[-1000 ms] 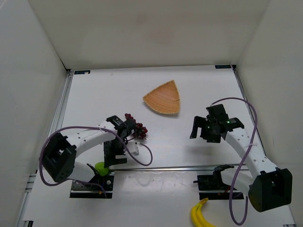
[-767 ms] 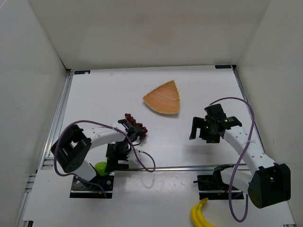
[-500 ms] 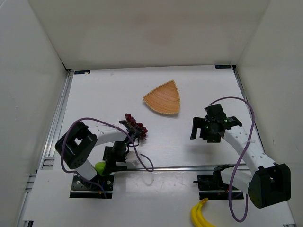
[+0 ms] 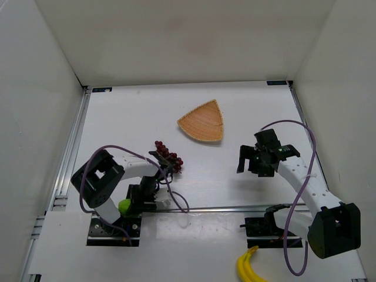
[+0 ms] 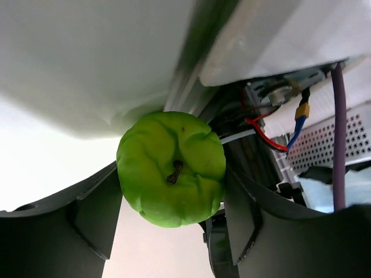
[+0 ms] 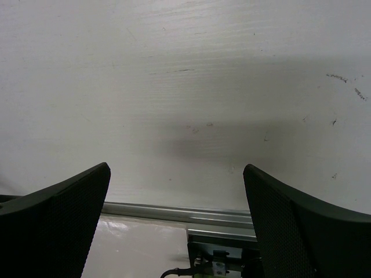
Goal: Place and organize the fake fruits in the fruit bowl
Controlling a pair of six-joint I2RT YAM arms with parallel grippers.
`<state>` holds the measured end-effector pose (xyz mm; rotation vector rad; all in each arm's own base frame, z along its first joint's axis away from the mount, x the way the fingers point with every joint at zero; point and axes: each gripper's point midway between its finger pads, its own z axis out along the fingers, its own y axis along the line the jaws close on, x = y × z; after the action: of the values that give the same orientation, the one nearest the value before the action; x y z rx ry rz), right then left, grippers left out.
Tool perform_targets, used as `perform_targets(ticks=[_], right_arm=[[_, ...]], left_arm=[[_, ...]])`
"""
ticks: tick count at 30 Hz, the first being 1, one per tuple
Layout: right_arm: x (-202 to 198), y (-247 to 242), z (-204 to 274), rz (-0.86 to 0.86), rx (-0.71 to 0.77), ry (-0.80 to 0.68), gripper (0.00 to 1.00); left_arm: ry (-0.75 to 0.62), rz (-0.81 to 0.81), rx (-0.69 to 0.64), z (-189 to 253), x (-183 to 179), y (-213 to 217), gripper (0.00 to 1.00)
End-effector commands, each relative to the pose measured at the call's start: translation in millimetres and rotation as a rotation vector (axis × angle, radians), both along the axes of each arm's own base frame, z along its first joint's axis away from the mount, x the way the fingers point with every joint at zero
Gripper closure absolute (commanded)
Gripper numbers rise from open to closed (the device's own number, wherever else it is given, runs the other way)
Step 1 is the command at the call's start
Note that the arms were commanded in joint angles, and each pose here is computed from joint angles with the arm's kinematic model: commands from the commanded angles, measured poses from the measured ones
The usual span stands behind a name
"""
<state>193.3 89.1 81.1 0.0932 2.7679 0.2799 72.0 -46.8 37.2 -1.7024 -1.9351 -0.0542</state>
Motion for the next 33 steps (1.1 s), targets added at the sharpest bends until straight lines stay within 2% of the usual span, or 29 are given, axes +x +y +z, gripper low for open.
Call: perform_targets(ticks=[1,4,5,10,14,15,18,20,22,23,24,25,26,27,28,29,31,33], right_arm=[[12,1,7,0.012,-0.007,-0.049,0.0],[12,1,7,0.012,-0.007,-0.049,0.0],[12,1,7,0.012,-0.007,-0.049,0.0],[15,2,12,0.011,-0.002,-0.068,0.0],[17,3,15,-0.005,0.011,-0.082,0.0],[17,4,15,-0.016,0.016,-0.08,0.0],[27,9,20,-0.053,0.047,-0.115,0.0],[33,7,23,-0.087,0.056,-0.141,0.0],[43,7,30,-0.128,0.064,-0.178,0.0],[49,7,37,-0.145,0.075,-0.198,0.0],[50,4,36,-0.152,0.064,-0.202,0.0],[59,4,47,-0.173,0.065,-0.241,0.0],[62,3,47,-0.178,0.058,-0.243,0.0],[64,4,51,-0.186,0.065,-0.25,0.0],[68,5,53,-0.186,0.069,-0.258,0.0],[70,4,57,-0.182,0.06,-0.271,0.0],[74,1,60,-0.179,0.053,-0.278,0.0],[76,1,63,-0.159,0.044,-0.291,0.0]], left_arm=[[-0.07,0.05,-0.093,-1,12,-22,0.36],[-0.079,0.076,-0.112,0,13,-27,0.45],[-0.096,0.084,-0.125,2,17,-32,0.54],[-0.197,0.118,-0.212,43,43,-54,0.55],[-0.411,0.113,-0.385,95,104,-101,0.54],[-0.512,0.122,-0.467,119,129,-122,0.54],[-0.763,0.166,-0.634,145,197,-174,0.53],[-0.878,0.193,-0.704,147,233,-197,0.53],[-1.004,0.23,-0.841,164,271,-234,0.51],[-1.029,0.255,-0.863,168,285,-243,0.51],[-1.009,0.274,-0.842,146,299,-257,0.5],[-1.054,0.335,-0.893,168,320,-271,0.5],[-1.056,0.359,-0.901,166,328,-280,0.5],[-1.039,0.382,-0.868,144,342,-285,0.5],[-1.048,0.403,-0.867,141,353,-286,0.5],[-1.075,0.416,-0.906,156,364,-297,0.48],[-1.08,0.425,-0.9,140,384,-306,0.46],[-1.122,0.417,-0.935,155,402,-311,0.43]])
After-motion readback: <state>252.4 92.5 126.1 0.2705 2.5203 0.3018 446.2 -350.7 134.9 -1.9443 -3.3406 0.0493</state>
